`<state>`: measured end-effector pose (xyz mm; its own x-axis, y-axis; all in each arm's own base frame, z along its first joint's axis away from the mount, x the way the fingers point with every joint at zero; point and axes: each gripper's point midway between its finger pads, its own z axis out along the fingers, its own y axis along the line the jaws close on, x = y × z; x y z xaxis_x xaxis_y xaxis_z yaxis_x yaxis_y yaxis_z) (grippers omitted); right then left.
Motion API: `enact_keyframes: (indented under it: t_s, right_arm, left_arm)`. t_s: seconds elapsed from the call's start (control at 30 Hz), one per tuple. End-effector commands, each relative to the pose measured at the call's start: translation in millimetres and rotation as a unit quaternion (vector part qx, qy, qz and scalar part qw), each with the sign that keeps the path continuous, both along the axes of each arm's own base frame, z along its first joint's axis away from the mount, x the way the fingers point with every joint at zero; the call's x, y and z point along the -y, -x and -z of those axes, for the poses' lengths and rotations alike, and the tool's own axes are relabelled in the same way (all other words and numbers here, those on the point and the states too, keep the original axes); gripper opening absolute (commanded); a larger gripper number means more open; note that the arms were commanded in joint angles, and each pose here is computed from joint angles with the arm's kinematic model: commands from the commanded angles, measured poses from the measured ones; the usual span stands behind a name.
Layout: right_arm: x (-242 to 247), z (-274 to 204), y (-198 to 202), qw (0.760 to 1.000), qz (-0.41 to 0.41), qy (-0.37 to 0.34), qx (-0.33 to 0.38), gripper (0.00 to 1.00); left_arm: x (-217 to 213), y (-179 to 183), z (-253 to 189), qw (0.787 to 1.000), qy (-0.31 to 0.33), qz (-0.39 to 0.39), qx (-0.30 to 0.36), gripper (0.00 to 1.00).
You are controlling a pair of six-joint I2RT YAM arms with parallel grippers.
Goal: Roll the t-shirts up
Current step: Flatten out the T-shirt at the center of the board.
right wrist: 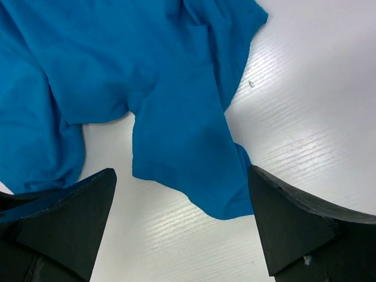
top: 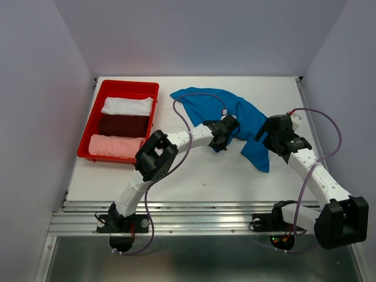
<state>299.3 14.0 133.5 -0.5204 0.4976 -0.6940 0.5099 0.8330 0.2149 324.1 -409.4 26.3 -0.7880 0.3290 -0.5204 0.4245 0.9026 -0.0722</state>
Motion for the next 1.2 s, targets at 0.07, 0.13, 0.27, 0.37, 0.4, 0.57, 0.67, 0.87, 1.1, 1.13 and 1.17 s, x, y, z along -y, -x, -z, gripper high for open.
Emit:
enact_keyframes:
  t_s: [0.07,0.13,0.27,0.37,0.4,0.57,0.67,0.87,1.1,1.13,1.17]
  right_arm:
    - [-9,7,-4,1.0,-0.013,-0.022,-0.006,0.98]
    - [-10,8,-4,1.0,-0.017,-0.024,-0.008,0.99]
    - [-19,19,-3,0.998,-0.027,-0.044,-0.026,0.99]
    - [-43,35,2,0.992,-0.061,-0.103,-0.042,0.98]
    - [-47,39,4,0.99,-0.066,-0.112,-0.047,0.98]
    - [-44,72,21,0.988,-0.044,-0.118,-0.084,0.97]
    - [-36,80,22,0.99,-0.022,-0.102,-0.093,0.96]
    - [-16,107,13,0.99,0.018,-0.046,-0.132,0.71]
    - [9,101,-19,0.993,0.052,-0.004,-0.11,0.1]
    - [13,94,-27,0.993,0.056,-0.004,-0.1,0.05]
    - [25,78,-46,0.995,0.066,-0.002,-0.077,0.01]
  left_arm:
    - [-64,-14,-12,0.998,-0.039,-0.055,0.01,0.0]
    - [-94,-17,-27,0.997,-0.026,-0.079,0.013,0.0]
    - [-139,-27,-49,0.993,0.007,-0.119,0.017,0.0]
    - [-157,-32,-61,0.991,0.02,-0.133,0.024,0.0]
    - [-158,-33,-64,0.99,0.022,-0.134,0.025,0.0]
    - [-158,-39,-67,0.99,0.024,-0.138,0.028,0.0]
    - [-158,-44,-70,0.99,0.023,-0.136,0.031,0.0]
    - [-166,-54,-88,0.988,0.026,-0.143,0.05,0.0]
    - [-167,-68,-109,0.986,0.044,-0.144,0.067,0.0]
    - [-166,-71,-109,0.987,0.046,-0.142,0.066,0.0]
    - [-164,-81,-119,0.985,0.056,-0.144,0.078,0.0]
